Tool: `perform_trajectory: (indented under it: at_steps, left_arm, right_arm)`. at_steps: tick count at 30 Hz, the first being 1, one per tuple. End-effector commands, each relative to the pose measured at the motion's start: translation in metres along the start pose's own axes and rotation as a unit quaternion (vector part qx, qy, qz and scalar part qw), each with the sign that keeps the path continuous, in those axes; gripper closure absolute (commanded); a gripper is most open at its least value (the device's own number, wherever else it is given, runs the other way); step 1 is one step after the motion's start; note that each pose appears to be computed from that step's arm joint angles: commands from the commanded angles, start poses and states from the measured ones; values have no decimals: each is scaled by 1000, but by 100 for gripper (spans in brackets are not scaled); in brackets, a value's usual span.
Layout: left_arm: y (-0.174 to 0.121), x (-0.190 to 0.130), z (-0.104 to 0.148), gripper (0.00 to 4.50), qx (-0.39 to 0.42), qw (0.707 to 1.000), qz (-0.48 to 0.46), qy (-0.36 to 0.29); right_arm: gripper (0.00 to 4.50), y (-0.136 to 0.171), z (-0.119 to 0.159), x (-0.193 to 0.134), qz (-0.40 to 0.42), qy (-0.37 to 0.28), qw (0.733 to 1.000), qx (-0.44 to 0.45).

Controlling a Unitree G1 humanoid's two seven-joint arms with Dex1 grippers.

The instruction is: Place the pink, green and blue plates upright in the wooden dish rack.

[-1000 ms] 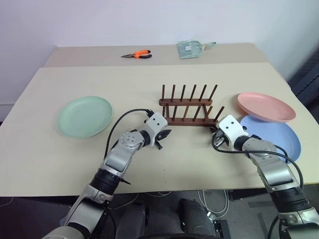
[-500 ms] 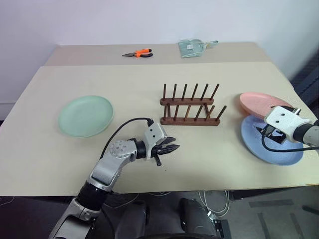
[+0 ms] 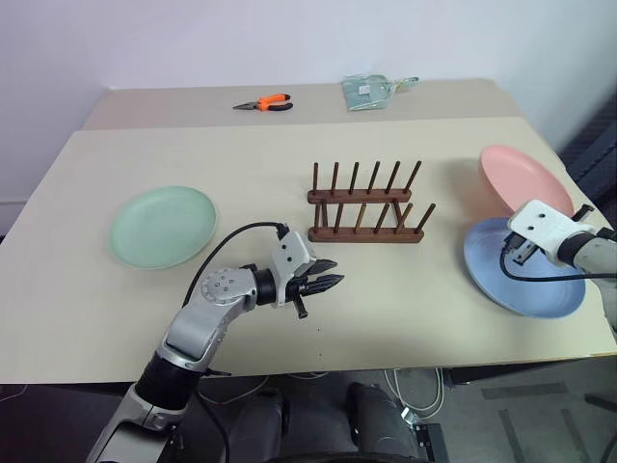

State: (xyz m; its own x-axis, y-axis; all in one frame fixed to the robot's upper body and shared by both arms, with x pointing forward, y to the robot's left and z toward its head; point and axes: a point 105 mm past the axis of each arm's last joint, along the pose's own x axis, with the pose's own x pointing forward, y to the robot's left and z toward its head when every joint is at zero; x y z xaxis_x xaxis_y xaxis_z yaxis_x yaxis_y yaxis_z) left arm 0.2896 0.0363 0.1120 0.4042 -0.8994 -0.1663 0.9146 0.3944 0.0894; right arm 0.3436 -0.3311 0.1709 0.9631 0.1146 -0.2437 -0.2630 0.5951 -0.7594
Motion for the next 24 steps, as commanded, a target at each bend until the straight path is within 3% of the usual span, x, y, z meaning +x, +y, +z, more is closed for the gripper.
perform_trajectory:
  at_steps: [1, 2, 5, 8, 13, 22, 24]
  left_arm:
    - [11, -7, 18, 328, -1, 999, 21, -34]
    - [12, -8, 17, 328, -1, 999, 21, -33]
    - [14, -8, 16, 328, 4, 999, 21, -28]
    - [15, -8, 17, 328, 5, 999, 20, -29]
    - [14, -7, 18, 328, 6, 999, 18, -31]
    - [14, -10, 15, 328, 7, 999, 22, -24]
    - [15, -12, 14, 328, -6, 999, 23, -25]
  right_arm:
    - [447, -47, 85, -26, -45, -183, 961, 205]
    - [447, -44, 104, -33, -11, -229, 935, 271]
    - [447, -34, 155, -64, 108, -358, 826, 423]
    - [447, -27, 165, -64, 130, -353, 787, 489]
    - [447, -13, 168, -55, 140, -323, 778, 521]
    - [447, 18, 148, -31, 148, -227, 798, 538]
    - [367, 17, 141, -24, 122, -207, 819, 520]
